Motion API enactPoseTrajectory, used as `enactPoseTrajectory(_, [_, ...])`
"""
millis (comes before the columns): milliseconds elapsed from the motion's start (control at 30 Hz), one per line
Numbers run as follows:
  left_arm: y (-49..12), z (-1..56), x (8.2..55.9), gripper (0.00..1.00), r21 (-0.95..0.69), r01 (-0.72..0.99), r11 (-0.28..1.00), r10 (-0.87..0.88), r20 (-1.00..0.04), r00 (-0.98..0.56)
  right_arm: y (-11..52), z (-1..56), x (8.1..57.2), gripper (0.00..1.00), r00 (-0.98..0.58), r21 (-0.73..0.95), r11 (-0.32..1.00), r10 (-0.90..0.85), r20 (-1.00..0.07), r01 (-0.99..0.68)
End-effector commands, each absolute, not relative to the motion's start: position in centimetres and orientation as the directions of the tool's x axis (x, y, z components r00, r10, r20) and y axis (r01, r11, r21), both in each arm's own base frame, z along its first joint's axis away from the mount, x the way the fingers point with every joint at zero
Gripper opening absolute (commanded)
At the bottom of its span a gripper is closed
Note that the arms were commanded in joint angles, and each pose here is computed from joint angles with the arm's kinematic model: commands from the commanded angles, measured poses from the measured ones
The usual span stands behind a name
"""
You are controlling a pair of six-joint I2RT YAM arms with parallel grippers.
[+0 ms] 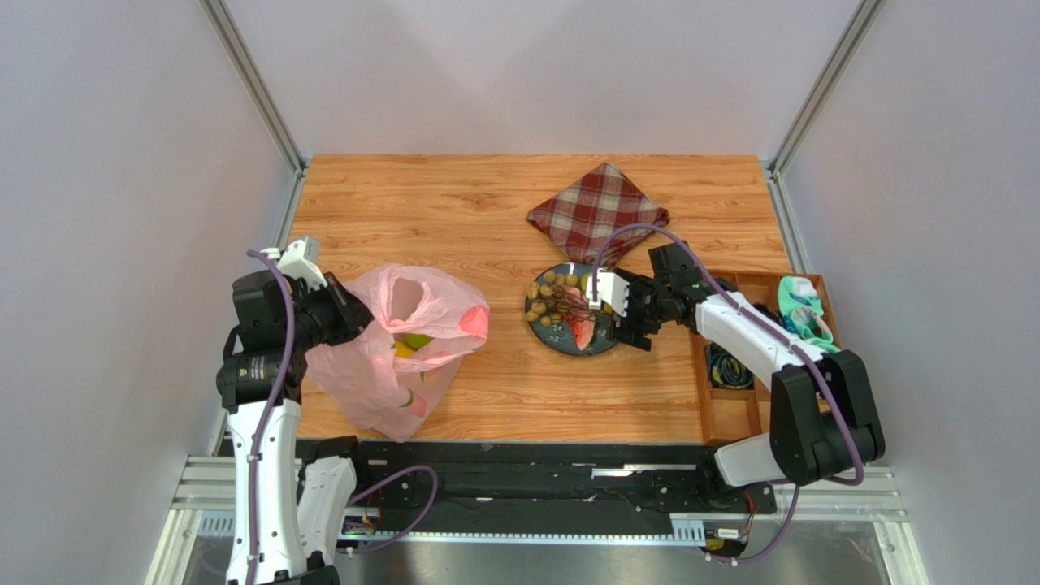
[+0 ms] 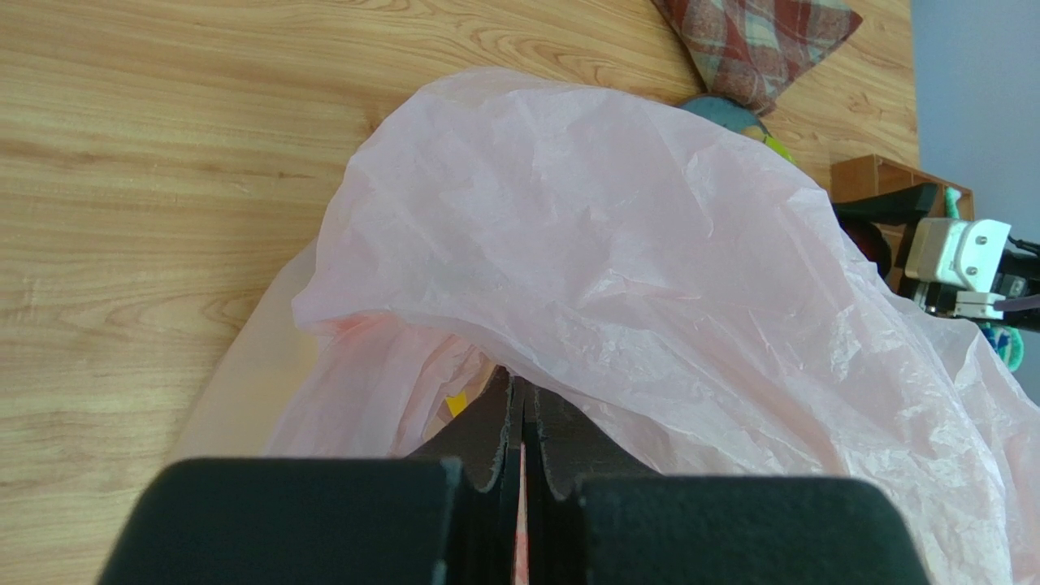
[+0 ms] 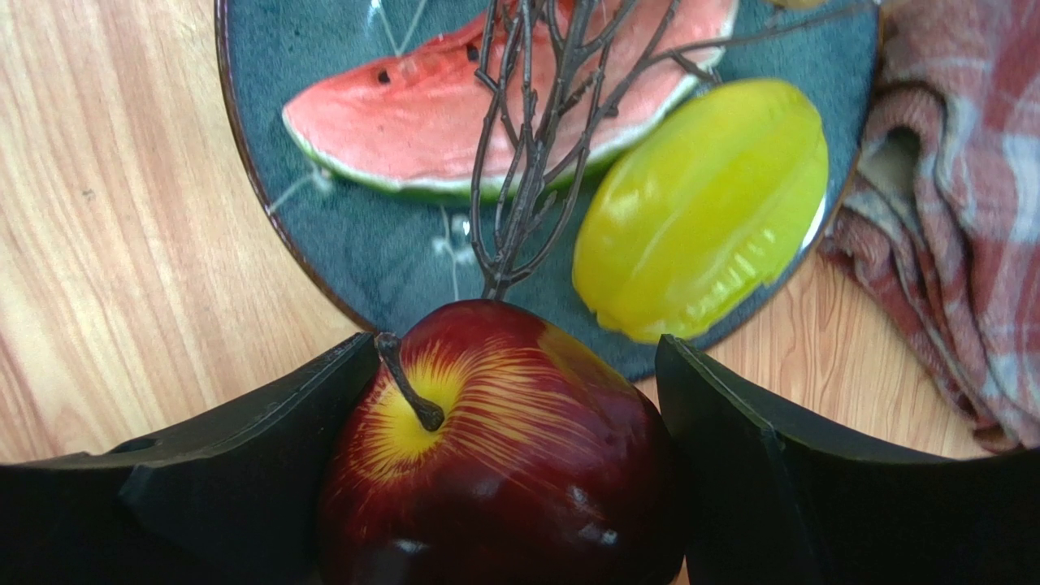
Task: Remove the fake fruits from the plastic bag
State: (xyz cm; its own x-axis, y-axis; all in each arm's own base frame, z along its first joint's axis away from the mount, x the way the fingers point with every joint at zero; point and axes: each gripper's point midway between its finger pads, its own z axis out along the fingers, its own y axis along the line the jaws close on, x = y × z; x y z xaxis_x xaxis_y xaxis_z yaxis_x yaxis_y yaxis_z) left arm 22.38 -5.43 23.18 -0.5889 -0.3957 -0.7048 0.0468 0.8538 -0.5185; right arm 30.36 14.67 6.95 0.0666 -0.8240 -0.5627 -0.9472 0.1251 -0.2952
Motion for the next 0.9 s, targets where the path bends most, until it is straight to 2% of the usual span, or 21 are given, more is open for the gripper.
enactPoseTrajectory(0, [-4.9, 23.1, 22.6, 0.00, -0.504, 0.042, 0.863, -0.391, -0.717, -0.577, 16.8, 8.6, 32.8, 0.43, 0.172, -0.392, 0.087, -0.798, -0.578, -0.916])
enactPoseTrajectory(100, [-4.9, 22.8, 22.6, 0.00, -0.510, 0.035, 0.859, -0.398, -0.710, -0.582, 16.8, 7.7, 33.0, 0.45, 0.161, -0.389, 0.087, -0.811, -0.563, -0.917])
enactPoseTrajectory(167, [-4.9, 22.7, 22.6, 0.00, -0.511, 0.031, 0.859, -0.399, -0.707, -0.584, 16.8, 7.3, 33.4, 0.56, 0.158, -0.395, 0.093, -0.815, -0.558, -0.914])
enactPoseTrajectory(200, [-4.8, 22.7, 22.6, 0.00, -0.511, 0.028, 0.859, -0.401, -0.706, -0.584, 16.7, 7.2, 33.5, 0.75, 0.159, -0.401, 0.095, -0.816, -0.555, -0.911])
enactPoseTrajectory(233, [-4.8, 22.6, 22.6, 0.00, -0.514, 0.028, 0.857, -0.403, -0.703, -0.586, 16.7, 7.2, 33.5, 1.00, 0.157, -0.404, 0.100, -0.817, -0.554, -0.909])
enactPoseTrajectory(333, [-4.9, 22.6, 22.6, 0.00, -0.516, 0.028, 0.856, -0.403, -0.701, -0.588, 16.6, 7.7, 33.4, 1.00, 0.137, -0.401, 0.124, -0.815, -0.563, -0.908])
enactPoseTrajectory(567, [-5.5, 23.1, 22.7, 0.00, -0.539, 0.065, 0.840, -0.402, -0.698, -0.592, 16.9, 13.4, 31.0, 1.00, 0.097, -0.358, 0.183, -0.764, -0.638, -0.916])
enactPoseTrajectory(633, [-5.7, 23.2, 22.7, 0.00, -0.546, 0.076, 0.834, -0.400, -0.695, -0.597, 17.1, 16.6, 30.9, 1.00, 0.114, -0.385, 0.210, -0.735, -0.669, -0.899])
enactPoseTrajectory(700, [-5.8, 23.1, 22.7, 0.00, -0.549, 0.076, 0.833, -0.399, -0.689, -0.605, 17.8, 19.2, 29.8, 1.00, 0.084, -0.340, 0.252, -0.681, -0.728, -0.906])
enactPoseTrajectory(733, [-5.9, 22.9, 22.5, 0.00, -0.552, 0.071, 0.831, -0.400, -0.681, -0.613, 18.5, 22.2, 30.2, 1.00, 0.087, -0.339, 0.286, -0.636, -0.767, -0.896])
enactPoseTrajectory(800, [-6.0, 22.7, 22.5, 0.00, -0.560, 0.068, 0.826, -0.403, -0.670, -0.624, 20.6, 25.7, 28.9, 1.00, -0.054, -0.145, 0.365, -0.483, -0.874, -0.920])
enactPoseTrajectory(833, [-6.0, 22.5, 22.5, 0.00, -0.564, 0.063, 0.823, -0.407, -0.664, -0.628, 22.1, 29.6, 29.3, 1.00, -0.062, -0.101, 0.376, -0.398, -0.915, -0.921])
enactPoseTrajectory(867, [-6.1, 22.5, 22.4, 0.00, -0.566, 0.064, 0.822, -0.407, -0.662, -0.629, 23.7, 31.5, 28.6, 1.00, -0.184, 0.061, 0.384, -0.291, -0.939, -0.921])
